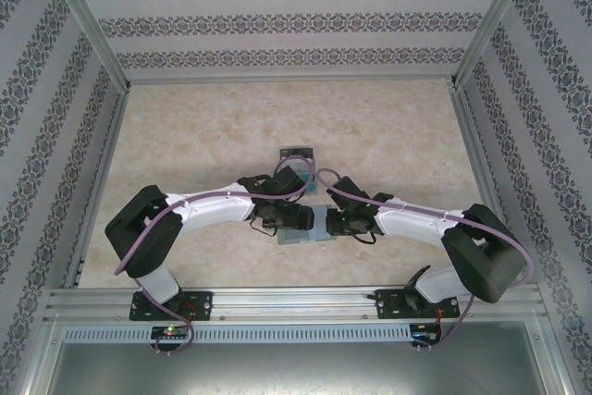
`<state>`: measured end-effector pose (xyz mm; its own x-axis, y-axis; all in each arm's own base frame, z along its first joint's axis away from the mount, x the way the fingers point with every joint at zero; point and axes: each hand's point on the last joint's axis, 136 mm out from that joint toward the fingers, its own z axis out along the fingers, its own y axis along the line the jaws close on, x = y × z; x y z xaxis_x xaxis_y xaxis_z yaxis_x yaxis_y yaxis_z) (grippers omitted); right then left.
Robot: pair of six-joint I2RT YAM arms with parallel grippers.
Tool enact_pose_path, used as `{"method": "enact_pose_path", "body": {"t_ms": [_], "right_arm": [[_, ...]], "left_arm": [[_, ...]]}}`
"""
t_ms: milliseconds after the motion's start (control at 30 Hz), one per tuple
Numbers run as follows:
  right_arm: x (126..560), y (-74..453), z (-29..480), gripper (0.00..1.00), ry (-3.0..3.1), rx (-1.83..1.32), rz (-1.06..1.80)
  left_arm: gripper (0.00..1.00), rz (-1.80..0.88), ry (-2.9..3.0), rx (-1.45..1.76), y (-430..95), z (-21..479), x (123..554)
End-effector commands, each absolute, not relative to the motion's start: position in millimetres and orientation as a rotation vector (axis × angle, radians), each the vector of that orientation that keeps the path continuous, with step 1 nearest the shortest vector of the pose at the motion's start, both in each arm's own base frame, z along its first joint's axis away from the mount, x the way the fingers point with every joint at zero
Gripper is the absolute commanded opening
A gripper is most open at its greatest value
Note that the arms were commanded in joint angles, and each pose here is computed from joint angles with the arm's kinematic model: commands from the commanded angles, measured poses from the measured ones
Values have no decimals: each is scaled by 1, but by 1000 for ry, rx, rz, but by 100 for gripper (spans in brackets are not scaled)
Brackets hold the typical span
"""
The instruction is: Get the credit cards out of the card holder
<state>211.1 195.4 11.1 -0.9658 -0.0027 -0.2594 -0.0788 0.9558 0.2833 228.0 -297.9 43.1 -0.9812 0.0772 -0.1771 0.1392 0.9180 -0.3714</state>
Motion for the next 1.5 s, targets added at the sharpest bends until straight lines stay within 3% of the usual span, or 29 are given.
{"method": "enact_pose_path", "body": {"t_ms": [0, 600, 1133, 1267, 1467], "right_arm": [[202, 205, -2, 21, 2884, -85, 459], [201, 206, -4, 21, 2889, -88, 457], [201, 207, -5, 22, 2889, -88, 458], [201, 206, -5, 22, 2892, -87, 457], [202, 206, -4, 23, 2891, -92, 450]], "left_arm": [[80, -618, 2925, 184, -308, 41, 226], [79, -788, 2875, 238, -328, 51, 224], [90, -813, 2832, 264, -326, 65, 223], [99, -824, 2818, 263, -325, 67, 222], [96, -778, 2830, 236, -318, 63, 223]]}}
